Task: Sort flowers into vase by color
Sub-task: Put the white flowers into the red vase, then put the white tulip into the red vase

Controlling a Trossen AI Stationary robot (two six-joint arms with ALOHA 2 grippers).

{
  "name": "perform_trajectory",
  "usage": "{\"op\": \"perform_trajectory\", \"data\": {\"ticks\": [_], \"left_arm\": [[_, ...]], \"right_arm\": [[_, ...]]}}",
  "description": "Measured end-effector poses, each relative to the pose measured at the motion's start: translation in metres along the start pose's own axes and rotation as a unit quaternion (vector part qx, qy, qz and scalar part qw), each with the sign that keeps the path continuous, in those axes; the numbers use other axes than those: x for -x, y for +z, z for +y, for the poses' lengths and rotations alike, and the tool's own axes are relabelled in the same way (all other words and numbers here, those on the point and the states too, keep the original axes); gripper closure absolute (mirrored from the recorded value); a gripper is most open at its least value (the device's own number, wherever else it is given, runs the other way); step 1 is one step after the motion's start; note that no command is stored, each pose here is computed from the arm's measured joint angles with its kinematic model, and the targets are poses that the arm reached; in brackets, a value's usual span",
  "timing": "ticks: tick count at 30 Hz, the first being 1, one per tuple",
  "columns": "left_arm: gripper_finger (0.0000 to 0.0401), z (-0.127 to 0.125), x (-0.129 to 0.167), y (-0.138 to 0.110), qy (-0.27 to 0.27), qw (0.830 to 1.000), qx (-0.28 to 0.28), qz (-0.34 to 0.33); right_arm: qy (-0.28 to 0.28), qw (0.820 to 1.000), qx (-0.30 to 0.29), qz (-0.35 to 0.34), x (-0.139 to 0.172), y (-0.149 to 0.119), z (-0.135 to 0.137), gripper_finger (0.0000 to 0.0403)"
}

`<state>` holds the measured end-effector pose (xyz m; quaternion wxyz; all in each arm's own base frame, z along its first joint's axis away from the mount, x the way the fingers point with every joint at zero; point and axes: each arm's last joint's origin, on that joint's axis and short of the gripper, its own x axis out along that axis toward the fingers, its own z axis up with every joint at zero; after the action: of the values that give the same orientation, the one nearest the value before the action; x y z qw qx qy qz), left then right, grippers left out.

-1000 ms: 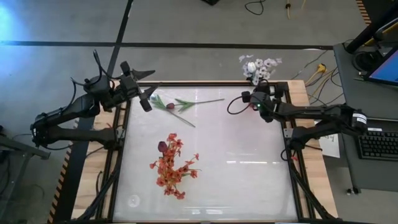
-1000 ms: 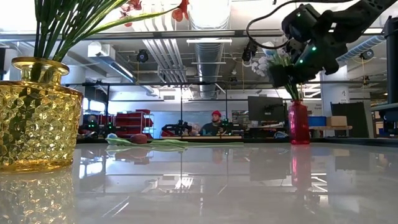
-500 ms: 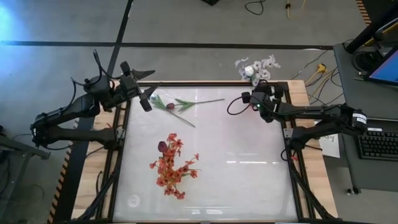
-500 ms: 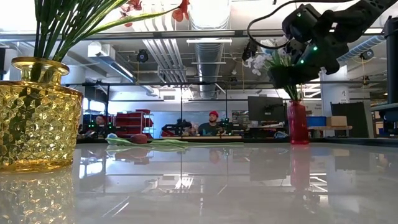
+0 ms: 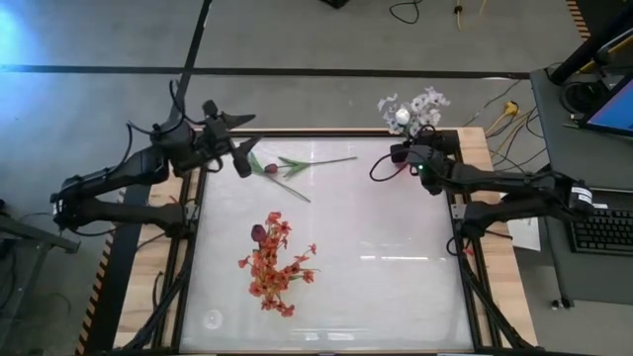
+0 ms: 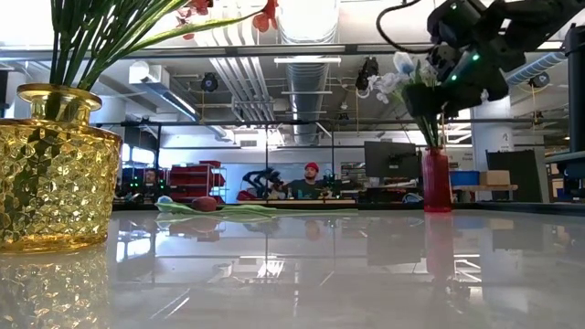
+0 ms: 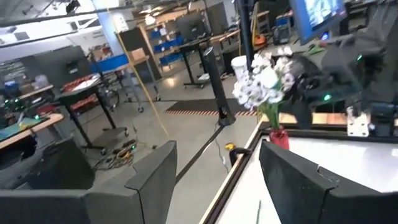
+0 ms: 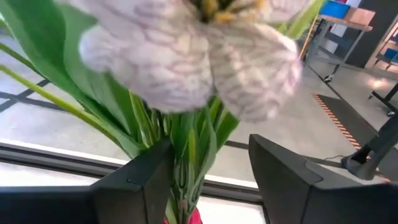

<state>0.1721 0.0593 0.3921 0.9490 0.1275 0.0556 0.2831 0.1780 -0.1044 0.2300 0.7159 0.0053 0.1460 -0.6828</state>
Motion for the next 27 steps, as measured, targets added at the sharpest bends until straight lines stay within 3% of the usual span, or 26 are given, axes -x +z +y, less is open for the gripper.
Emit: {"op": "perform_trajectory", "data": {"ticks": [19, 27], "left_arm": [[0.0189, -0.011, -0.022, -0.014, -0.011, 0.998, -0.004, 0.054], [0.0189, -0.011, -0.024, -0.018, -0.011, 0.997, 0.019, 0.073]], "right_arm": [[0.064, 0.996, -0.058, 0.034, 0.015, 0.003, -0.023, 0.0138], [0.103, 0.991, -0.076, 0.043, 0.019, 0.005, -0.026, 0.0113]]}}
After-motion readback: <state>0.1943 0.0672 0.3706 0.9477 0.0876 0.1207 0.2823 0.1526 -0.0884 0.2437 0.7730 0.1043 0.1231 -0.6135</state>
